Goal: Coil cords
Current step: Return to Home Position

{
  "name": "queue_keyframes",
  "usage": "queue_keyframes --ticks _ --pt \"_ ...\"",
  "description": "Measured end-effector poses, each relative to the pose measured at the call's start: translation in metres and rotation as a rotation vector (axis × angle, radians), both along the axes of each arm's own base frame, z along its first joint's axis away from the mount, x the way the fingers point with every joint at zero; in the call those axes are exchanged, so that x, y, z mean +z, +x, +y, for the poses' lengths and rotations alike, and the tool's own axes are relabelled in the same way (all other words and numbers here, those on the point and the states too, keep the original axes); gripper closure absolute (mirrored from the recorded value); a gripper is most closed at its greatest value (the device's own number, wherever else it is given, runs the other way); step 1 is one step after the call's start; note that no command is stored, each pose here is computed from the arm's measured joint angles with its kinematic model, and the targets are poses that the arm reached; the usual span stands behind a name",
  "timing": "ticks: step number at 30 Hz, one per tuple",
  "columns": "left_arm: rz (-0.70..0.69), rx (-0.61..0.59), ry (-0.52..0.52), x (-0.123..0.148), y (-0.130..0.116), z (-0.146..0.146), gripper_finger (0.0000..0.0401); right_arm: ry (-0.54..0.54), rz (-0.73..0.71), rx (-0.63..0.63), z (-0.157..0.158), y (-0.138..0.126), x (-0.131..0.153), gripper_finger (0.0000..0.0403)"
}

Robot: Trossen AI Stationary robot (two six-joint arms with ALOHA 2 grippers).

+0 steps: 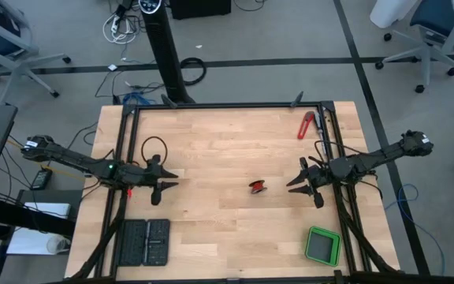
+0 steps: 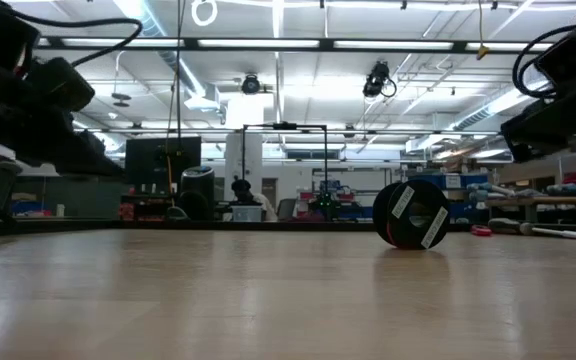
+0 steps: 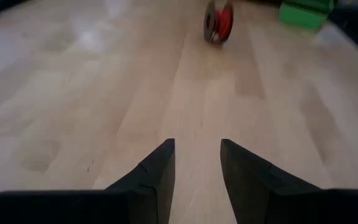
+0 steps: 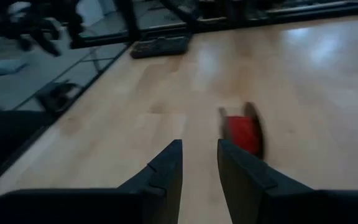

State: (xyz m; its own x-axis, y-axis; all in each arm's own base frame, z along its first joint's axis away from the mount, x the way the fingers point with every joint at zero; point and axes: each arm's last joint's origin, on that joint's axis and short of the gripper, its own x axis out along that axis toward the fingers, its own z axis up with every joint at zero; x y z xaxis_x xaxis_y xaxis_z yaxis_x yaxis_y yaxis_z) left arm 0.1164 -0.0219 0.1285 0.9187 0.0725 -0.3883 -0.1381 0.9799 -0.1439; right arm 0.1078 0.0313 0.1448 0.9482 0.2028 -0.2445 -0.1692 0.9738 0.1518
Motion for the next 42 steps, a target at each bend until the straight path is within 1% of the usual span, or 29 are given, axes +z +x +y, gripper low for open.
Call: queue_keyframes --ticks 12,16,20,26,33,37,42 --pt "-0.242 0.000 -0.065 0.024 -0.009 0.002 0.0270 0.002 0.005 -0.275 -0.031 0.004 -0.001 0.0302" --pt "-0.345 0.001 -0.092 0.033 -0.015 0.004 0.0270 0.002 0.006 -0.404 -0.046 0.004 -0.001 0.0302" --pt "-0.409 0.002 -0.109 0.038 -0.018 0.005 0.0270 0.002 0.006 -0.521 -0.059 0.001 -0.001 0.0302" --pt "-0.441 0.025 -0.112 0.040 -0.020 0.008 0.0270 0.003 0.006 -0.638 -0.071 -0.003 -0.001 0.0302" --pt "-0.445 0.068 -0.103 0.040 -0.020 0.012 0.0270 0.003 0.006 -0.768 -0.084 -0.009 -0.001 0.0302" --pt "-0.448 0.069 -0.103 0.041 -0.020 0.012 0.0270 0.003 0.004 -0.798 -0.087 -0.010 -0.001 0.0302" --pt "-0.450 0.069 -0.104 0.041 -0.020 0.012 0.0270 0.000 -0.020 -0.801 -0.088 -0.010 0.001 0.0302"
